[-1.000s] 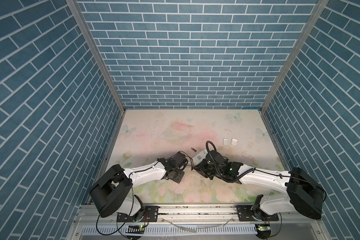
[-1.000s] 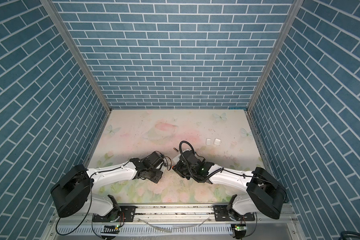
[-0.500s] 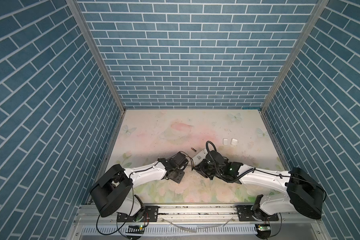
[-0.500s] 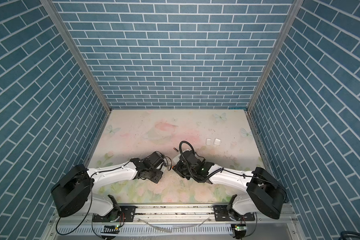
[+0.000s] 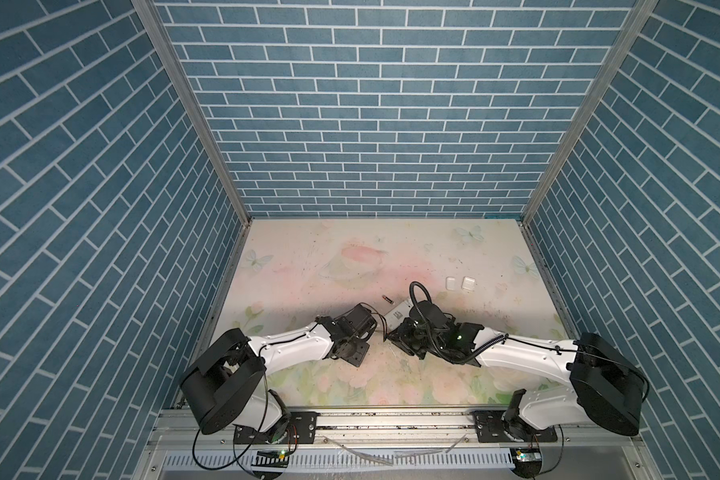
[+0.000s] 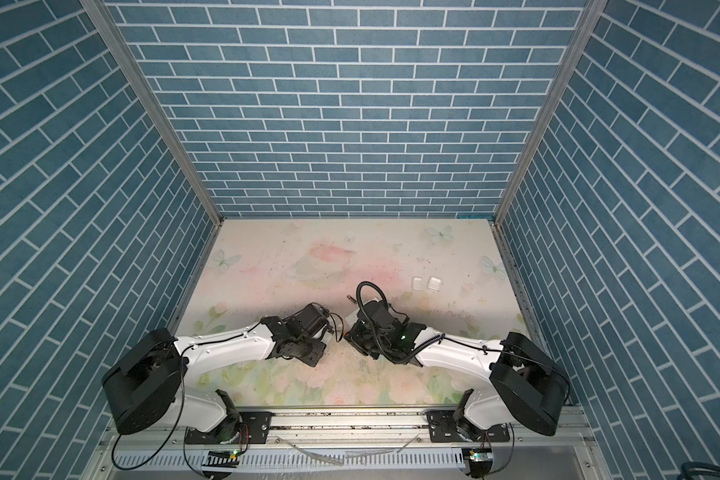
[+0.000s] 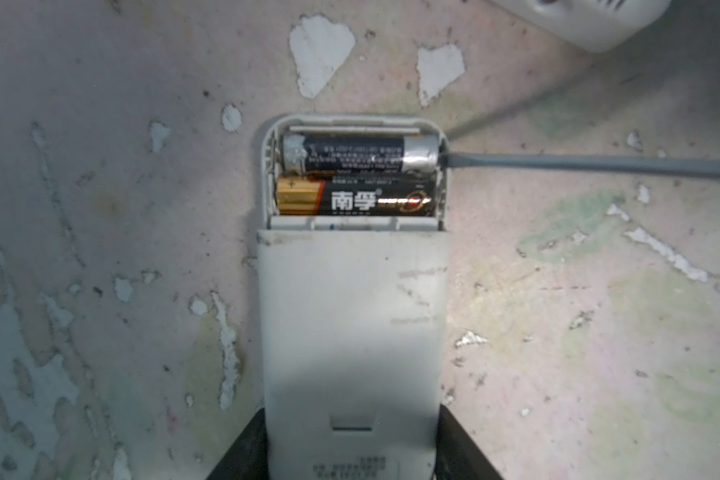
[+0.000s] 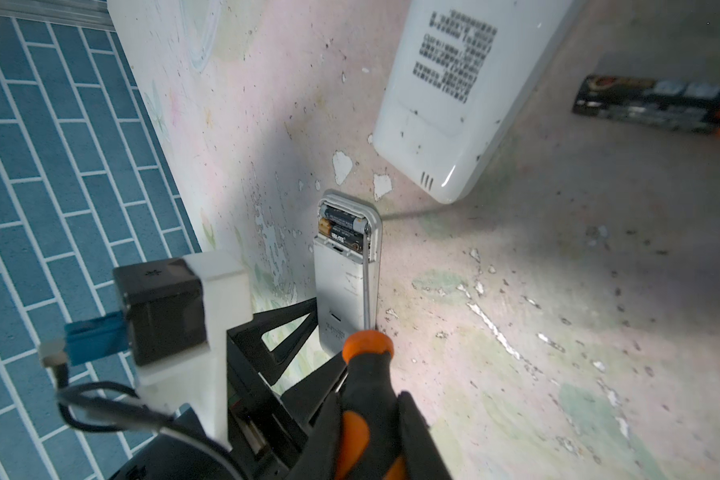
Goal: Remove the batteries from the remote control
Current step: 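Lever the silver-ended battery up and out with the screwdriver tip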
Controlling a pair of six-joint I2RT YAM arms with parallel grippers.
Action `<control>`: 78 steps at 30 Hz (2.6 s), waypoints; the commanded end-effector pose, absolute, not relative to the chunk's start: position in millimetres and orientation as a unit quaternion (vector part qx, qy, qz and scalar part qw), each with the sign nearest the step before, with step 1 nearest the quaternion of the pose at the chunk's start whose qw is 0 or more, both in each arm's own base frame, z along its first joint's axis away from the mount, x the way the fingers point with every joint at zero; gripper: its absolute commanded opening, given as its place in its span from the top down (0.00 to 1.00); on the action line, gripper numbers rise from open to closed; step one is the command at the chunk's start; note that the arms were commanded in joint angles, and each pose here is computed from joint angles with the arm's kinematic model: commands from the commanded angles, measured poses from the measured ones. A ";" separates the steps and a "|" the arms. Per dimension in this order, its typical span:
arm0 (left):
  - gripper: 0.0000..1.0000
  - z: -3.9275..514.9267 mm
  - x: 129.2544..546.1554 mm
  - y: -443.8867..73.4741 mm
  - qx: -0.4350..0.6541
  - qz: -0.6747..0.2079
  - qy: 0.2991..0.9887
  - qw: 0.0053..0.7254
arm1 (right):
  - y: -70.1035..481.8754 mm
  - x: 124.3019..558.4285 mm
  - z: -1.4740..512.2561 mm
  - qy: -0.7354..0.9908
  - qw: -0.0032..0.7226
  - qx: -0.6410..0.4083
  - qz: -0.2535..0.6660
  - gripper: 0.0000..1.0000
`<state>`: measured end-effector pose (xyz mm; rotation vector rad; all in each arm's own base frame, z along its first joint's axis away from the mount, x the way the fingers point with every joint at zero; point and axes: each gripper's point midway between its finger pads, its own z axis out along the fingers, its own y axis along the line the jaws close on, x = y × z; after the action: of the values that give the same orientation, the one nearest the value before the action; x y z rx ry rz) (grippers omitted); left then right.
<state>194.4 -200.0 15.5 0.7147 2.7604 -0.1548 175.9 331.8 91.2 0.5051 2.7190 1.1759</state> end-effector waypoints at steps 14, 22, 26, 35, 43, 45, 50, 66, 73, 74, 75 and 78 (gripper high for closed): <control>0.53 1.4 177.0 -201.5 0.273 -0.053 0.955 0.100 | 357.3 191.0 109.2 0.870 0.094 0.163 0.455 1.00; 0.54 0.7 176.7 -202.2 0.274 -0.051 0.955 0.098 | 358.3 191.6 119.7 0.869 0.101 0.151 0.459 1.00; 0.54 -0.4 176.0 -201.7 0.274 -0.050 0.956 0.096 | 356.5 191.4 123.0 0.870 0.105 0.149 0.459 1.00; 0.54 -2.1 174.9 -201.3 0.276 -0.048 0.956 0.092 | 352.7 190.7 129.5 0.870 0.110 0.147 0.457 1.00; 0.54 -2.5 174.6 -201.2 0.277 -0.047 0.955 0.092 | 349.0 191.4 137.5 0.870 0.121 0.144 0.456 1.00; 0.54 -2.4 174.6 -201.5 0.277 -0.047 0.955 0.092 | 348.6 191.9 138.9 0.869 0.123 0.143 0.457 1.00; 0.54 -2.3 174.4 -201.1 0.278 -0.045 0.955 0.093 | 345.3 191.2 136.2 0.872 0.125 0.143 0.451 1.00; 0.54 -0.8 175.2 -201.2 0.277 -0.046 0.955 0.096 | 349.0 200.1 115.2 0.873 0.128 0.154 0.444 1.00; 0.54 -1.9 175.2 -200.2 0.276 -0.042 0.955 0.095 | 343.5 206.5 107.6 0.875 0.134 0.162 0.436 1.00; 0.54 -1.9 175.3 -200.0 0.276 -0.042 0.956 0.095 | 342.7 207.7 107.2 0.874 0.136 0.164 0.437 1.00; 0.54 -2.0 175.3 -200.0 0.276 -0.042 0.956 0.094 | 342.2 208.7 107.2 0.873 0.138 0.165 0.438 1.00; 0.54 -2.3 175.0 -199.7 0.276 -0.041 0.956 0.094 | 339.6 210.3 104.5 0.874 0.140 0.167 0.434 1.00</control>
<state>195.8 -204.6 14.7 0.7265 2.7623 -0.1386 207.6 343.9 112.1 0.4889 2.5347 1.2784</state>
